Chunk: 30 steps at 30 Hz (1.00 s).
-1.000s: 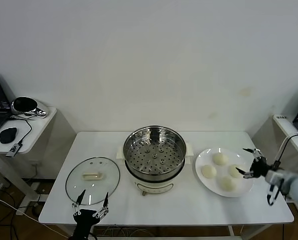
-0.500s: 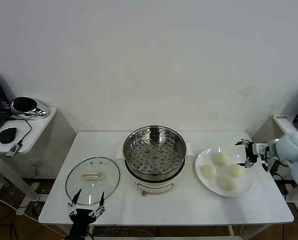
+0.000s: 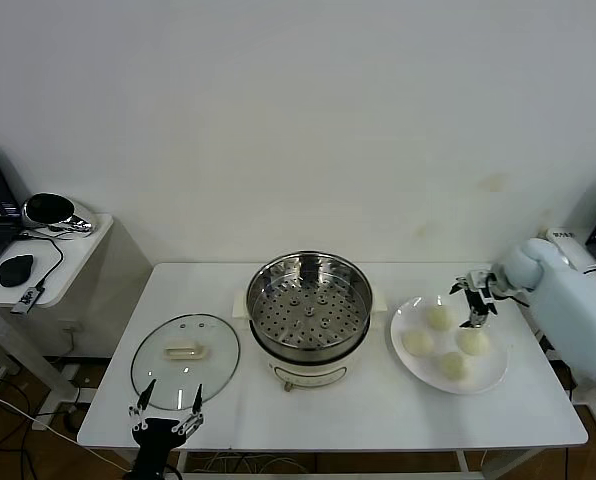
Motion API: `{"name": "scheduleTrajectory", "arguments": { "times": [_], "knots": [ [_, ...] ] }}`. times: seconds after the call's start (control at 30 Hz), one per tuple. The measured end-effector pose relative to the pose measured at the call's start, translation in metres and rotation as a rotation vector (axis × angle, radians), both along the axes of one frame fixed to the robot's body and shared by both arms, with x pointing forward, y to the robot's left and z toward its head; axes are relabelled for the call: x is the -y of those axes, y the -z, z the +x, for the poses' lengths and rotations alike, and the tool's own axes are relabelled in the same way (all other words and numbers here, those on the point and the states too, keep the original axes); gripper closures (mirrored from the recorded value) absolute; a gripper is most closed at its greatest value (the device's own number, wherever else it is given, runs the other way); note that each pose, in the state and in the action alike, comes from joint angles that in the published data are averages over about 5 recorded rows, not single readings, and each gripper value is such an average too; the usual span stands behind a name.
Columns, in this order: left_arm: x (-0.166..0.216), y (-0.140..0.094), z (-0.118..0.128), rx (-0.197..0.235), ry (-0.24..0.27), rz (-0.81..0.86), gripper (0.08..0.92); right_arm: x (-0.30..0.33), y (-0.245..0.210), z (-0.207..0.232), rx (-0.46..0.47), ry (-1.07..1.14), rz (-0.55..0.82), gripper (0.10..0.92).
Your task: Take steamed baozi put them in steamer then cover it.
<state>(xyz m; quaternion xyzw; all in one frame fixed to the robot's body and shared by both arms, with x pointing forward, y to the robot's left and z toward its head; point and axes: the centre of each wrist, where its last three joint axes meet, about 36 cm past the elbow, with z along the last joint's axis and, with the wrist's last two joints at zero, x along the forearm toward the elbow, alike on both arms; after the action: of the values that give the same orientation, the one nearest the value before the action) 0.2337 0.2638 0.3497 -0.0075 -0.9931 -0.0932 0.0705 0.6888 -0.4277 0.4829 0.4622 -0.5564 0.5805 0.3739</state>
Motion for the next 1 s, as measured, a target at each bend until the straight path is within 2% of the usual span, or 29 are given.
{"name": "scheduleTrajectory", "arguments": {
  "times": [0.3,1.0],
  "knots": [
    [0.0,0.0,0.002,0.003,0.003,0.001,0.177,-0.015,0.015,0.016,-0.038,0.011,-0.027,0.209],
    [-0.001,0.002,0.002,0.005,0.002,0.003,0.177,-0.031,0.035,0.03,-0.052,0.025,-0.066,0.41]
  ]
}}
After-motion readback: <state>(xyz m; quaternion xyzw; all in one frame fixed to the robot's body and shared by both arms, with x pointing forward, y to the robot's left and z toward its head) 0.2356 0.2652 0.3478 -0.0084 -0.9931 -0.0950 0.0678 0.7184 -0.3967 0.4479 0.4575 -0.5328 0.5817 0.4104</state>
